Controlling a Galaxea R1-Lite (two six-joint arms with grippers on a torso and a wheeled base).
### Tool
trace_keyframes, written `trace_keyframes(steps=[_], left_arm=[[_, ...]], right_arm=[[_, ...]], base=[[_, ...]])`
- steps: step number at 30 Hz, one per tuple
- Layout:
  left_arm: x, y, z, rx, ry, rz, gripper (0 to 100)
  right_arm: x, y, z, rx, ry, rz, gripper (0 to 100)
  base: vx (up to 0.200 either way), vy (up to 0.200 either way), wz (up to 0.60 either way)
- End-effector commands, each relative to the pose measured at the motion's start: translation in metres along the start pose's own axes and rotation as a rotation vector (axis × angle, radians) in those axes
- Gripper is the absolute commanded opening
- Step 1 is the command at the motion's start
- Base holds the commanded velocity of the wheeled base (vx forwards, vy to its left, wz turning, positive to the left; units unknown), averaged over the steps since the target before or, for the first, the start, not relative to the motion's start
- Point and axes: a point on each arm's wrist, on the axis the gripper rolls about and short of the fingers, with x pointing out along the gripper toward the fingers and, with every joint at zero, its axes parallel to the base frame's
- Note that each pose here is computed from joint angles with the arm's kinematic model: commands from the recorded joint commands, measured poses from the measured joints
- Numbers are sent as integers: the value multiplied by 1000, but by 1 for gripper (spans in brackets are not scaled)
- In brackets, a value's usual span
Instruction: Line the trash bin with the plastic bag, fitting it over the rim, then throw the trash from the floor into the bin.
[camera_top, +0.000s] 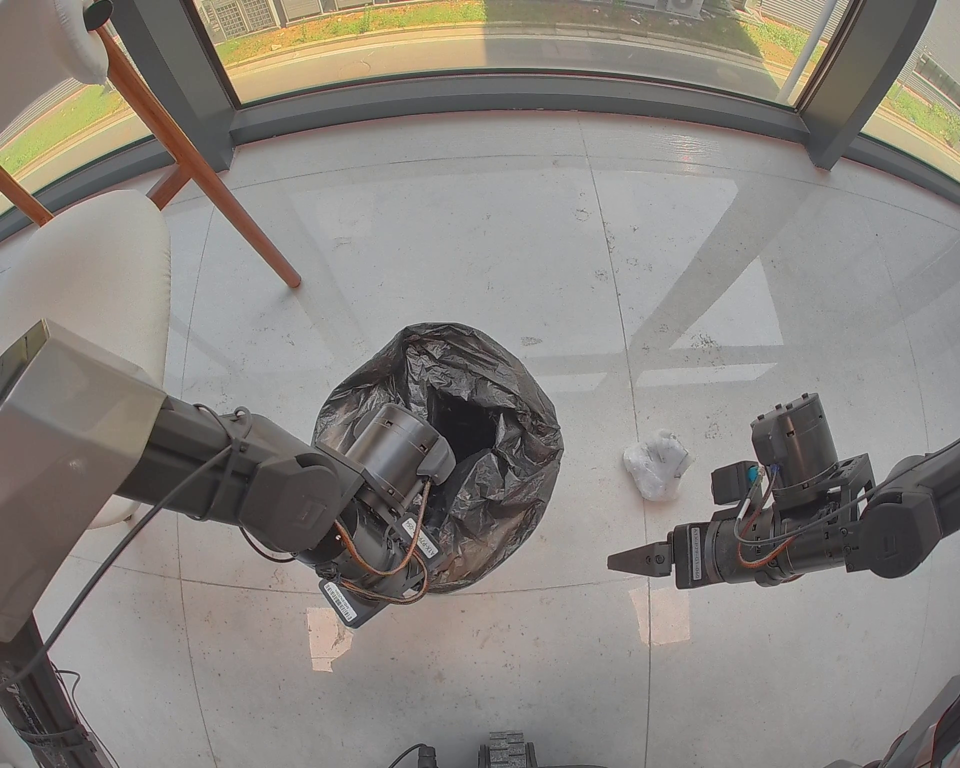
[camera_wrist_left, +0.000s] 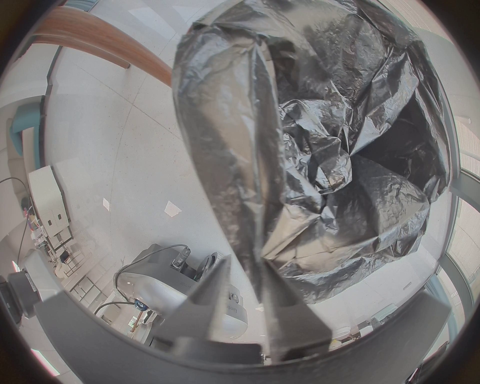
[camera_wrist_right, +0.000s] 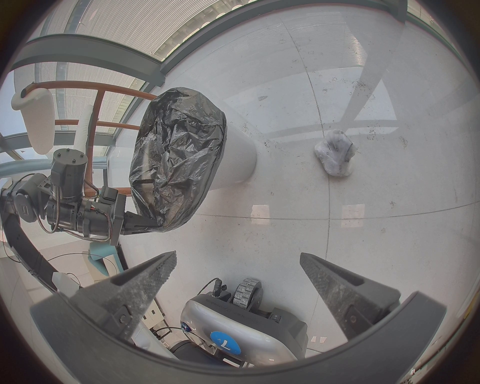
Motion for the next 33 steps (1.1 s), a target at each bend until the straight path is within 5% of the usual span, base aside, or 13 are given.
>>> trace_keyframes(steps=[1, 14, 20, 26, 33], left_arm=[[2, 0, 0, 1, -5, 2, 100], [-22, 14, 27, -66, -111, -18, 100], [-82, 9, 40, -106, -171, -196, 100], [-114, 11, 41, -61, -218, -301, 100], [-98, -1, 69, 54, -314, -322, 100]], right_arm=[[0, -1, 0, 2, 1, -1, 100], [-4, -14, 7, 39, -30, -32, 100], [-11, -48, 16, 117, -66, -106, 100], [-11, -92, 24, 113, -71, -197, 100], [-1, -96, 34, 67, -150, -186, 100]], base=[[0, 0, 0], [0, 0, 0], [0, 0, 0], [0, 0, 0], [0, 0, 0]])
